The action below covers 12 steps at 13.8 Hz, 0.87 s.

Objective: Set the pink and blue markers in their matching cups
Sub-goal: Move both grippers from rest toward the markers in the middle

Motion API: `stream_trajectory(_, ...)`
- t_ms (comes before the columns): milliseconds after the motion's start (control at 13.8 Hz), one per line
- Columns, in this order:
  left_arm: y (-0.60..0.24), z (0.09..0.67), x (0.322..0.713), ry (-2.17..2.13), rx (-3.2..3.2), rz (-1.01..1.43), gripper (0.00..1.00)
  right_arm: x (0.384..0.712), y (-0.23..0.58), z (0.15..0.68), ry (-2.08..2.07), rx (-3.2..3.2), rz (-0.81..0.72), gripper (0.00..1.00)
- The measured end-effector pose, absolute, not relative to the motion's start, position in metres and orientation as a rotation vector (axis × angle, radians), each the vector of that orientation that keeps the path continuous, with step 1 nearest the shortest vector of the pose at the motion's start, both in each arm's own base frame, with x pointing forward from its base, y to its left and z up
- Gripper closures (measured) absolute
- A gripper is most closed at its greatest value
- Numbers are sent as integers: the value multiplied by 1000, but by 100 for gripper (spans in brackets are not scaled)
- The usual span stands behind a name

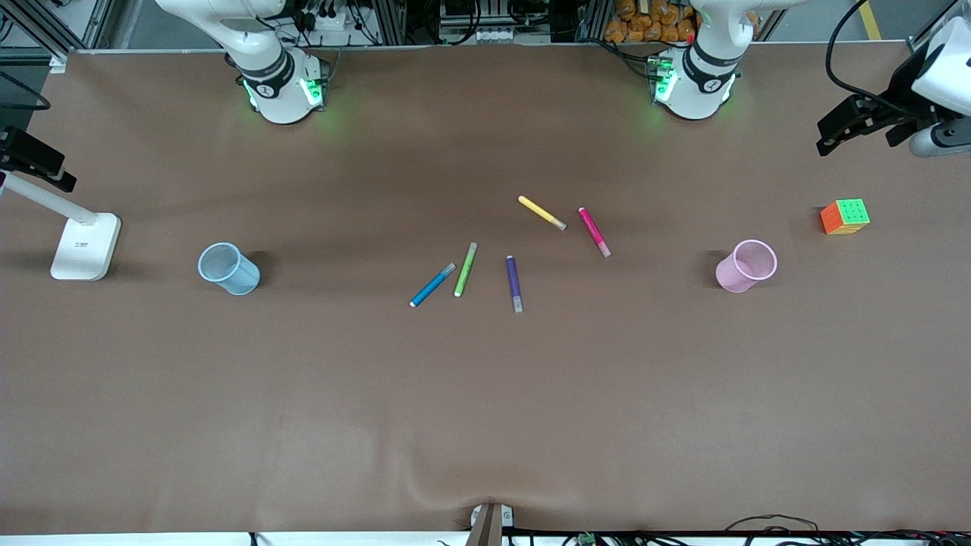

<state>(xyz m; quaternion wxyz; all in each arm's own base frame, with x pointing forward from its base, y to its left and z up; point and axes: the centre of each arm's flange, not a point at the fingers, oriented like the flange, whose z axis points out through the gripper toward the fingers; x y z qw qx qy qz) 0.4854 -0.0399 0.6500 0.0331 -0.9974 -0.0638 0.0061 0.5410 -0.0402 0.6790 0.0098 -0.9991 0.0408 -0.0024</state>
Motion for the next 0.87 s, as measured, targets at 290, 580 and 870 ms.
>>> stream_trajectory(290,-40,653,489,-197,-3072,8,0,541,-42,679,123,-3140,-7,0)
stream_trajectory(580,-42,652,501,-187,-3076,18,0,541,-39,679,75,-3146,-6,0)
stream_trajectory(870,-40,643,518,-191,-3079,71,0,541,-40,679,73,-3146,-6,0)
